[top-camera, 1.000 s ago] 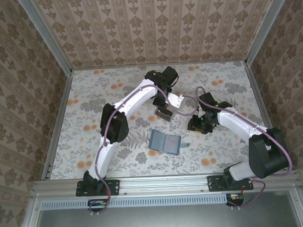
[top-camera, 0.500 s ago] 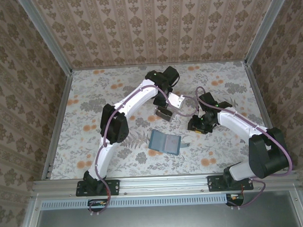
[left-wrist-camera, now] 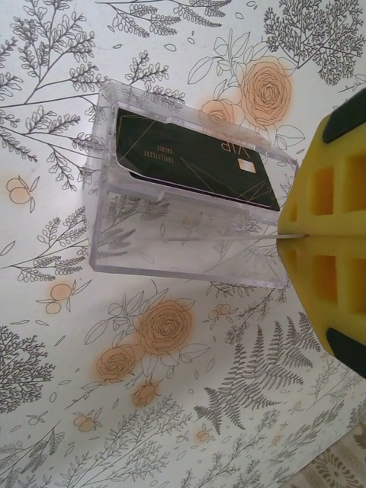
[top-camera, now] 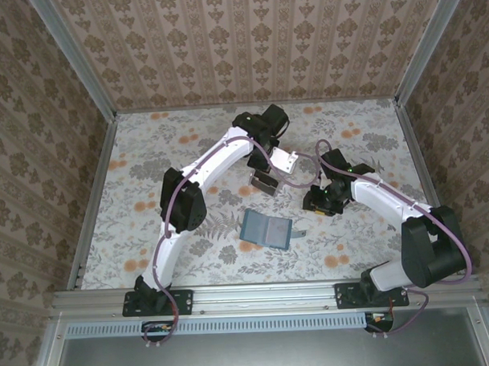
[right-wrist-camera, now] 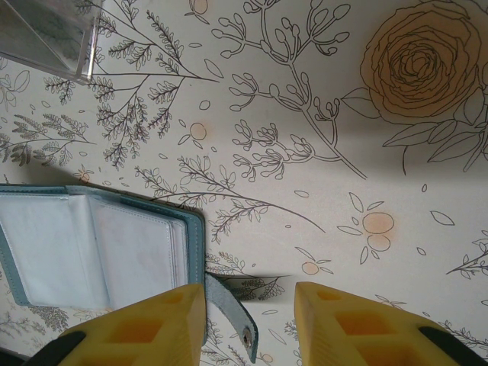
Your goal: Take the credit cards out of the card holder
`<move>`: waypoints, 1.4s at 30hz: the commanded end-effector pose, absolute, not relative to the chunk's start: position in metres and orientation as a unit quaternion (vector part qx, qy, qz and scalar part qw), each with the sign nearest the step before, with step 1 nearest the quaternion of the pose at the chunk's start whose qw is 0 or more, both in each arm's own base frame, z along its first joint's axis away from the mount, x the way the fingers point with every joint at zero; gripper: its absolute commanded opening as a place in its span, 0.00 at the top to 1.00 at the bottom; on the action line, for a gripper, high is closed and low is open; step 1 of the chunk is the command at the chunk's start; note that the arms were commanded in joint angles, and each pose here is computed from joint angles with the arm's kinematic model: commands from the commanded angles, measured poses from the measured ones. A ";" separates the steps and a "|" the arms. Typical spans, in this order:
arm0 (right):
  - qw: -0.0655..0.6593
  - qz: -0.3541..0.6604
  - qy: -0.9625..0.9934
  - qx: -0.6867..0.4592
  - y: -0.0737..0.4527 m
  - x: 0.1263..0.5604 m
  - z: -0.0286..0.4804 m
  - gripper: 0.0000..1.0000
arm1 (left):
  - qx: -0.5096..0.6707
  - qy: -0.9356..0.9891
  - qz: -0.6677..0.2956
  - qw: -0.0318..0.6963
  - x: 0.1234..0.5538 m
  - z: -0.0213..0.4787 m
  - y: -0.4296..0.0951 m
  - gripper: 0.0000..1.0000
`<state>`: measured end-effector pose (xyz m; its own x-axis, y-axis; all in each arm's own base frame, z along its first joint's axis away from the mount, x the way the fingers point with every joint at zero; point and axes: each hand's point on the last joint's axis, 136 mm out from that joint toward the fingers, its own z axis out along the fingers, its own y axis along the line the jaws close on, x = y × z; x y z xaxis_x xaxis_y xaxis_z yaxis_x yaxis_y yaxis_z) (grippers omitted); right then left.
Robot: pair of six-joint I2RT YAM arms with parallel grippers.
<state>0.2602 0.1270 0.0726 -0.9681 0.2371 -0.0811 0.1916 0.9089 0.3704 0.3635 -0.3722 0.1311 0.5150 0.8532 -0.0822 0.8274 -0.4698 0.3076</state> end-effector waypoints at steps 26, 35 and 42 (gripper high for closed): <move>0.045 0.187 0.975 0.110 0.128 0.255 0.067 0.63 | 0.829 0.557 -0.041 0.043 0.338 0.108 -0.340 1.00; 0.042 0.190 0.975 0.108 0.129 0.252 0.065 0.63 | 0.822 0.564 -0.082 0.004 0.317 0.103 -0.334 1.00; 0.041 0.190 0.975 0.107 0.129 0.251 0.064 0.63 | 0.816 0.574 -0.074 -0.007 0.325 0.089 -0.335 0.97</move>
